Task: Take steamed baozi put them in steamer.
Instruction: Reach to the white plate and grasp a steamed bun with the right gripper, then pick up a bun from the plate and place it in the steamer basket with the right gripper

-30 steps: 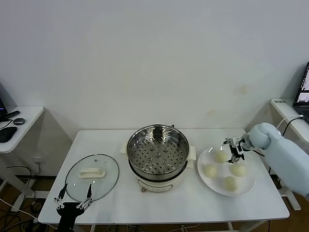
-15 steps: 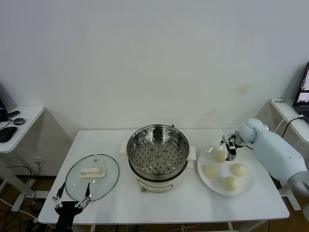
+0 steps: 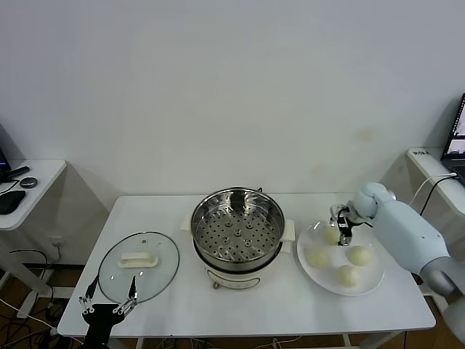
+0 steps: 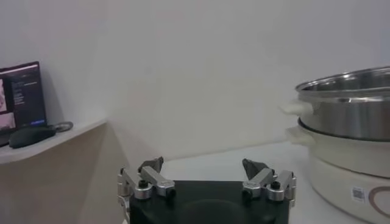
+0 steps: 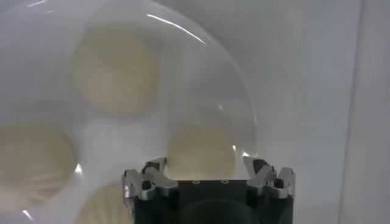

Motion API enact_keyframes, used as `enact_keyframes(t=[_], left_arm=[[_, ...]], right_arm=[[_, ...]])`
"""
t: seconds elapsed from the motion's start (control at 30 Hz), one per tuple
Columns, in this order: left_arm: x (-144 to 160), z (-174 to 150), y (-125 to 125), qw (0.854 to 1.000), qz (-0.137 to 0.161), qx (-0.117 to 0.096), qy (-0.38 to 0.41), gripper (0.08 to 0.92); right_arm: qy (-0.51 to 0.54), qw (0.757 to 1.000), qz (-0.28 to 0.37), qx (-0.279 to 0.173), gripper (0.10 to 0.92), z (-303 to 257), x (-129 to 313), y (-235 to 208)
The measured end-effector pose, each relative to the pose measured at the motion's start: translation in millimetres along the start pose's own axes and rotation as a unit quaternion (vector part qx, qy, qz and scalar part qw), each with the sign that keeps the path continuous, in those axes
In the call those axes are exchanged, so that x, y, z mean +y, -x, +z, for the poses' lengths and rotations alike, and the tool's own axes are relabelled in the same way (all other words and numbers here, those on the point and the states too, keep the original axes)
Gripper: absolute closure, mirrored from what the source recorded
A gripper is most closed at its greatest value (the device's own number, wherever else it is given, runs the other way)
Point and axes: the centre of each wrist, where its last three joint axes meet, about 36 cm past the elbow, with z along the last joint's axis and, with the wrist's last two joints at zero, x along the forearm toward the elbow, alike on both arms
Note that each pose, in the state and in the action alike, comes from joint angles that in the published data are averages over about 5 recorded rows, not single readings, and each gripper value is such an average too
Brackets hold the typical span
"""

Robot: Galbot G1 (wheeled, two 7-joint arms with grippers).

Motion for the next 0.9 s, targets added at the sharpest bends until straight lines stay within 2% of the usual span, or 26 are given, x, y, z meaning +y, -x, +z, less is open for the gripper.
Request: enact_keyframes(t=[0.27,0.4,0.67,0.9], left_arm=[[0.8,-1.3,0.0,1.000,-0.001,-0.002,0.001,0.177],[0.8,-1.1,-0.6,1.000,0.000,-0.001,0.002,0.177],[1.1,-1.1,-1.2,1.000,0.004,0.001,0.005,0.177],[0.3,-3.9,3.1,1.000,0.011,-0.005,0.005,0.177]], right_arm=[[0.005,1.000,-0.001,0.003,0.476,-0.5,1.4,3.0],[0.007,1.000,0.001,0.004,0.536,-0.4,1.2,1.5],[0.000,1.000,0.008,-0.005,0.540,-2.8,-4.7,-19.8],[-0.033,0.998,0.035,-0.037,0.530,-13.5,-24.9,-84.1]])
